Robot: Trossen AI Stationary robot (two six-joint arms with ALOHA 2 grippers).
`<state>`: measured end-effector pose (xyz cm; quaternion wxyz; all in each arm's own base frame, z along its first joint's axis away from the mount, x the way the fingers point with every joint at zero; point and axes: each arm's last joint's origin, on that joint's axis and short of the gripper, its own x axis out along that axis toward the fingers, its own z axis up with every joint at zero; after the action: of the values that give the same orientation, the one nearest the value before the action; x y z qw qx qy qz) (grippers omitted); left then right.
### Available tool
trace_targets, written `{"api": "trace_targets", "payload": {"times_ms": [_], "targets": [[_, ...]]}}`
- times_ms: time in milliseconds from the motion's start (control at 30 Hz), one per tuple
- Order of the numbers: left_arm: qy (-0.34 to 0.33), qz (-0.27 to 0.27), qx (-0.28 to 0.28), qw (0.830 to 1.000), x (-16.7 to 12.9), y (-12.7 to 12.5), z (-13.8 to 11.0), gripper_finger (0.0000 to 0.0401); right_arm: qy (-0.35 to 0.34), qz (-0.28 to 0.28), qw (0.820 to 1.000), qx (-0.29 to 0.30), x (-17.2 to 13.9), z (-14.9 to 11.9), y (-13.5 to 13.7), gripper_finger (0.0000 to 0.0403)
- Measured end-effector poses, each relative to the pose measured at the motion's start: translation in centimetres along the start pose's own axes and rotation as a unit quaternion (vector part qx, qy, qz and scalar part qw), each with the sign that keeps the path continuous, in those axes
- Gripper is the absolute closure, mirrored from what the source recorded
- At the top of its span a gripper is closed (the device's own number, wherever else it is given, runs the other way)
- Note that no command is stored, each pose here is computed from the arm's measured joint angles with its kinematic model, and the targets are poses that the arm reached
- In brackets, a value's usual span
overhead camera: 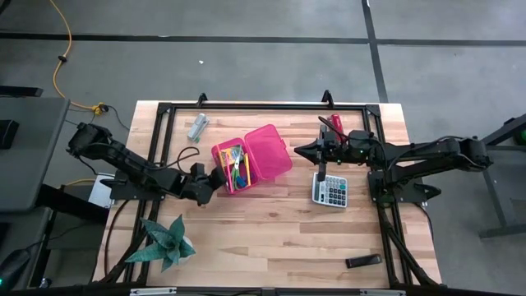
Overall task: Pack school essentials
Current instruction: Put the orange pencil into the pink pencil box, then put the green eraser into the pink pencil box
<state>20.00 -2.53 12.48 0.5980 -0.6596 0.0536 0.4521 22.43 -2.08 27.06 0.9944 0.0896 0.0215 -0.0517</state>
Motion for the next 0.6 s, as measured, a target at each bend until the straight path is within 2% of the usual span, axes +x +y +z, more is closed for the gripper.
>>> {"api": "trace_targets", "payload": {"times_ms": [433, 600], "targets": [[-0.006, 0.000, -0.001, 1.000, 0.0, 0.0, 0.1, 0.0394, 0.000, 0.000, 1.000, 0.000, 0.0, 0.0, 0.0, 0.0403], [-0.035, -0.055, 0.039, 0.997, -1.3, -1.2, 0.8, 0.0385, 0.000, 0.000, 1.000, 0.000, 0.0, 0.0, 0.0, 0.0403]]}}
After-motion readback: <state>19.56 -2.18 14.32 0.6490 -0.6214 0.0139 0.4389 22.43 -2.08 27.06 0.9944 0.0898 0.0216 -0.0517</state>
